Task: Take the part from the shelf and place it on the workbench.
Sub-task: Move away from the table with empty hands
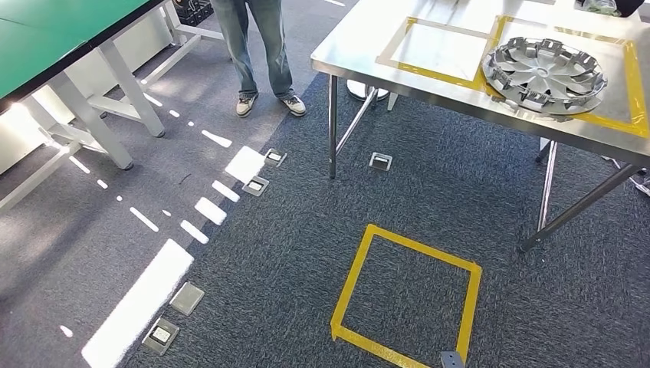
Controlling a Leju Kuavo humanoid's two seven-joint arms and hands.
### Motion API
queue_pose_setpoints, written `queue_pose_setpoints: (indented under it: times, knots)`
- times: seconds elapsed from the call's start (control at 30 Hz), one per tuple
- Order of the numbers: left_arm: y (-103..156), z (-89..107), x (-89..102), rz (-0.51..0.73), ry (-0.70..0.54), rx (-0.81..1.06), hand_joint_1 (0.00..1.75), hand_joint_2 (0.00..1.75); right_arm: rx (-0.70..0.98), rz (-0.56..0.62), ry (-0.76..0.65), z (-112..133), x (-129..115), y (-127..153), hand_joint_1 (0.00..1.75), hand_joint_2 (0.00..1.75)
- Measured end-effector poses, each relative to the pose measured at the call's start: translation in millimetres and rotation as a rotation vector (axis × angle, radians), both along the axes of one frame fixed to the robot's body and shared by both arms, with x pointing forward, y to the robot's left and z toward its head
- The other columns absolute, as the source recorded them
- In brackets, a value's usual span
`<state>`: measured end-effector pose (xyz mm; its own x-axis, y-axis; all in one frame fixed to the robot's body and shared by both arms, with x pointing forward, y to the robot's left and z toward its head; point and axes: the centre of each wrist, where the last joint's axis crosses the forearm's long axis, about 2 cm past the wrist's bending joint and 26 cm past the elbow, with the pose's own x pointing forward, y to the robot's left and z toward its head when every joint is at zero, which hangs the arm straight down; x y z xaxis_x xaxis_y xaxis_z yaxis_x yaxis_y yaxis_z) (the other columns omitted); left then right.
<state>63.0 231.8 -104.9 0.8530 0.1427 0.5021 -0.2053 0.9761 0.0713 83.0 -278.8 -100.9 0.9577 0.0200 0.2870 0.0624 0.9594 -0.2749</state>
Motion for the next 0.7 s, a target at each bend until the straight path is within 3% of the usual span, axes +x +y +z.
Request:
queue_pose_setpoints:
  times: [0.7]
  knots:
    - [-2.6,1.3,5.1,-0.060,-0.022,0.036,0.00,0.00,-0.042,-0.022,0.128,-4.8,-13.9,-3.4,0.00,0.00]
